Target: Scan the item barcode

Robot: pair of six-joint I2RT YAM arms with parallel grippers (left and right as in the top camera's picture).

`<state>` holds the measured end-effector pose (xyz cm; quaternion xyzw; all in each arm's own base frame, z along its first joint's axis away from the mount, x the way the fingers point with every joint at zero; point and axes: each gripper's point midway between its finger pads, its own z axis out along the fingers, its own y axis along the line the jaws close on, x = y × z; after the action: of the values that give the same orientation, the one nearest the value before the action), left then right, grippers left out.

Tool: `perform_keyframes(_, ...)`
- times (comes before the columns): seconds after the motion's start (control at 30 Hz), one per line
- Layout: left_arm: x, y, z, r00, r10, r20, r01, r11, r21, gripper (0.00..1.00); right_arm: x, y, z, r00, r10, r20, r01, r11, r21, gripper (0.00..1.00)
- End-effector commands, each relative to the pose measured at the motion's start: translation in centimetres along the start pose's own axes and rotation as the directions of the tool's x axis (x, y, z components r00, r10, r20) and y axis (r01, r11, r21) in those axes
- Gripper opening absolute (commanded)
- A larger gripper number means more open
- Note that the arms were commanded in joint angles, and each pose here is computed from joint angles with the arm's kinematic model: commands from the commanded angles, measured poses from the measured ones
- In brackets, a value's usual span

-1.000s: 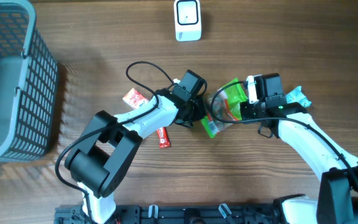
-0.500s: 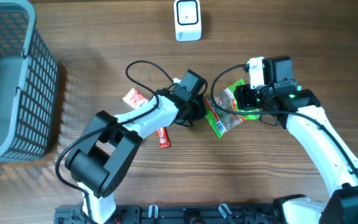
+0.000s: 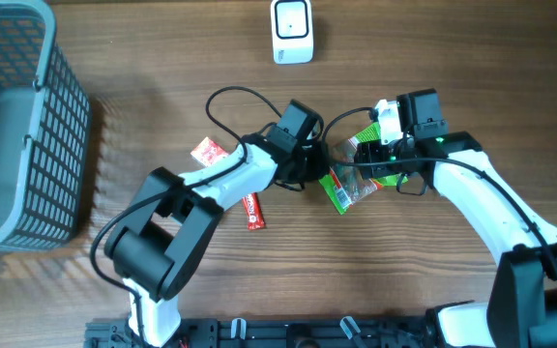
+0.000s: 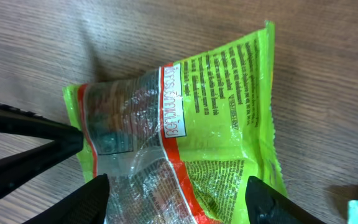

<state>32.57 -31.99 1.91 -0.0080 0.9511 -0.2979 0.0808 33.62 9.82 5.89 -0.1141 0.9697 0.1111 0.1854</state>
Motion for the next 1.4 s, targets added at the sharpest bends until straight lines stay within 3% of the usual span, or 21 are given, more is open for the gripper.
perform_keyframes(0.0, 0.9, 0.5, 2.3, 0.999, 0.01, -0.043, -0.011, 1.0, -0.003, 0.06, -0.2, 0.1, 0.5, 1.0, 0.006, -0.002, -0.006, 1.0, -0.015, 0.73)
perform_keyframes(0.2, 1.1, 0.7, 2.6, 0.999, -0.004, -0.05, 0.003, 1.0, -0.01, 0.12, 0.3, -0.3, 1.6, 0.999, 0.012, -0.031, -0.012, 1.0, 0.0, 0.74)
perform_keyframes(0.33, 1.1, 0.8, 2.6, 0.999, -0.004, -0.05, 0.003, 1.0, -0.011, 0.12, 1.1, -3.3, 3.2, 0.997, 0.022, -0.068, -0.011, 0.988, 0.152, 0.73)
perform_keyframes(0.7, 0.9, 1.1, 2.6, 0.999, -0.005, -0.04, 0.004, 1.0, -0.027, 0.12, -0.7, -2.0, 3.2, 1.0, -0.018, -0.009, 0.019, 0.997, 0.079, 0.75)
perform_keyframes(1.03, 1.0, 1.1, 2.6, 0.999, -0.005, -0.041, 0.004, 1.0, -0.029, 0.14, -1.8, -1.8, 3.0, 0.997, -0.077, 0.02, 0.076, 0.995, 0.068, 0.84)
perform_keyframes(1.37, 0.8, 1.2, 2.6, 0.999, -0.005, -0.034, 0.004, 0.999, -0.037, 0.16, -0.6, -2.5, 3.4, 0.995, -0.097, -0.013, 0.098, 0.99, 0.105, 0.88)
